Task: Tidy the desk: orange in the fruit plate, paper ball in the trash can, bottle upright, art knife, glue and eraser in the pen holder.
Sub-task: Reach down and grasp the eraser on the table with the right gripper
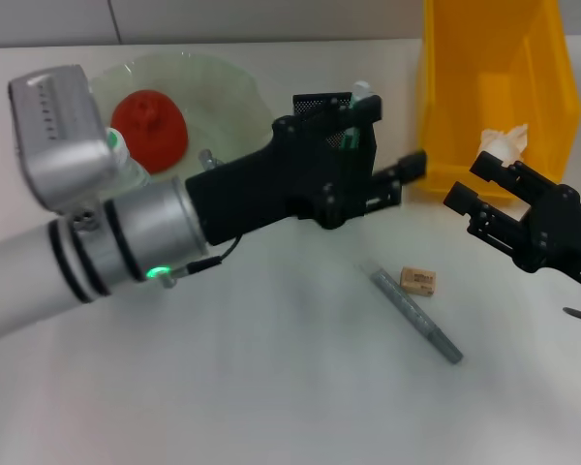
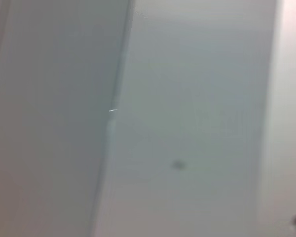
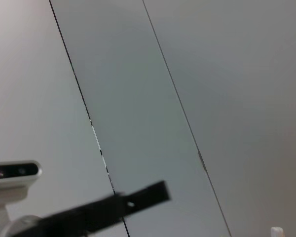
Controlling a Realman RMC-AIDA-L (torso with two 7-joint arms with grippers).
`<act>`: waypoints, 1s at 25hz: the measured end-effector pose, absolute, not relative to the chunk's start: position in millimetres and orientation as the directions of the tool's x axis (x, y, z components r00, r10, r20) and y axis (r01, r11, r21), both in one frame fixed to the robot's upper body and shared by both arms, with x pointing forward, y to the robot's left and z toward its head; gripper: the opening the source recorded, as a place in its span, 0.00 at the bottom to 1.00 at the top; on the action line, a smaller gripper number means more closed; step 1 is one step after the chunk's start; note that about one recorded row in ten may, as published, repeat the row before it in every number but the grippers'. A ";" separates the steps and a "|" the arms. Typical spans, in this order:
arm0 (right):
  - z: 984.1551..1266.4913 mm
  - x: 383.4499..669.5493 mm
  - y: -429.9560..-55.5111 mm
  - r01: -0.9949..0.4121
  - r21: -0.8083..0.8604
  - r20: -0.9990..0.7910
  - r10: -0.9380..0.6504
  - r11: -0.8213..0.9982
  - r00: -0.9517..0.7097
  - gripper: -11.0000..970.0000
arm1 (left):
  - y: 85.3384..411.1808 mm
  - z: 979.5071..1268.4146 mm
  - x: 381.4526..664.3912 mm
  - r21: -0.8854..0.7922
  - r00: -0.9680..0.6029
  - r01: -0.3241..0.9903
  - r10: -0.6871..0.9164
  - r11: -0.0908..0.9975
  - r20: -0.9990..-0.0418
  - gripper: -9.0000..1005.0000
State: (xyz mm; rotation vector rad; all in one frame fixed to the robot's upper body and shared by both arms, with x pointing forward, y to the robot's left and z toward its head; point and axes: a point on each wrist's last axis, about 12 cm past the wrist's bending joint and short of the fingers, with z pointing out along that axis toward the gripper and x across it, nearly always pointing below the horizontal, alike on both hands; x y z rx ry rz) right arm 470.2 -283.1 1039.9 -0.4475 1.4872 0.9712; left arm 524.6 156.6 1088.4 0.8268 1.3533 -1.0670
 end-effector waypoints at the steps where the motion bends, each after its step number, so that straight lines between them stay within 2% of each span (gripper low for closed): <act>1: 1040.0 470.2 -283.1 -0.762 0.306 -0.947 0.263 0.571 -0.183 0.71 | 160.8 1094.4 522.0 -0.110 -0.079 0.955 -0.121 0.276 -0.990 0.68; 2: 1040.6 470.2 -283.5 -0.763 0.307 -0.947 0.265 0.569 -0.183 0.71 | 164.1 1098.4 519.9 -0.100 -0.073 0.967 -0.121 0.235 -0.990 0.70; 4: 1041.9 469.6 -285.8 -0.764 0.304 -0.947 0.266 0.569 -0.178 0.71 | 166.2 1100.4 519.3 -0.093 -0.067 0.971 -0.123 0.220 -0.990 0.75; 5: 1042.9 469.4 -287.8 -0.764 0.301 -0.948 0.265 0.570 -0.175 0.71 | 178.9 1109.0 514.0 -0.046 -0.029 0.990 -0.128 0.135 -0.991 0.77; 7: 1046.0 468.4 -296.6 -0.760 0.300 -0.949 0.258 0.577 -0.178 0.71 | 185.3 1110.6 512.3 -0.037 -0.024 0.993 -0.118 0.109 -0.993 0.81; 14: 1070.1 468.7 -327.5 -0.774 0.289 -0.957 0.194 0.563 -0.216 0.71 | 210.3 1100.8 506.0 -0.085 -0.082 0.992 -0.038 0.091 -0.996 0.80; 16: 1085.1 470.2 -336.8 -0.791 0.304 -0.952 0.145 0.532 -0.268 0.71 | 215.9 1097.0 502.0 -0.095 -0.093 0.992 -0.024 0.089 -0.995 0.80; 17: 1103.3 473.7 -345.7 -0.797 0.315 -0.942 0.070 0.515 -0.328 0.71 | 221.3 1093.9 497.4 -0.104 -0.103 0.991 -0.016 0.088 -0.995 0.80; 18: 1103.3 473.7 -345.7 -0.797 0.315 -0.942 0.070 0.515 -0.328 0.71 | 221.3 1093.9 497.4 -0.104 -0.103 0.991 -0.016 0.088 -0.995 0.80; 20: 1120.7 477.9 -351.2 -0.800 0.322 -0.927 -0.004 0.506 -0.375 0.71 | 226.7 1090.9 493.6 -0.115 -0.114 0.988 -0.016 0.099 -0.993 0.80; 22: 1154.8 488.2 -356.2 -0.809 0.315 -0.883 -0.160 0.497 -0.442 0.71 | 232.5 1086.3 489.1 -0.131 -0.129 0.984 -0.021 0.124 -0.991 0.80; 24: 1162.6 491.8 -356.7 -0.807 0.315 -0.861 -0.208 0.500 -0.465 0.71 | 233.2 1084.7 487.5 -0.134 -0.131 0.982 -0.024 0.130 -0.991 0.80; 25: 1178.4 502.9 -356.0 -0.801 0.308 -0.804 -0.311 0.513 -0.507 0.71 | 232.9 1081.0 484.4 -0.133 -0.131 0.982 -0.024 0.135 -0.991 0.80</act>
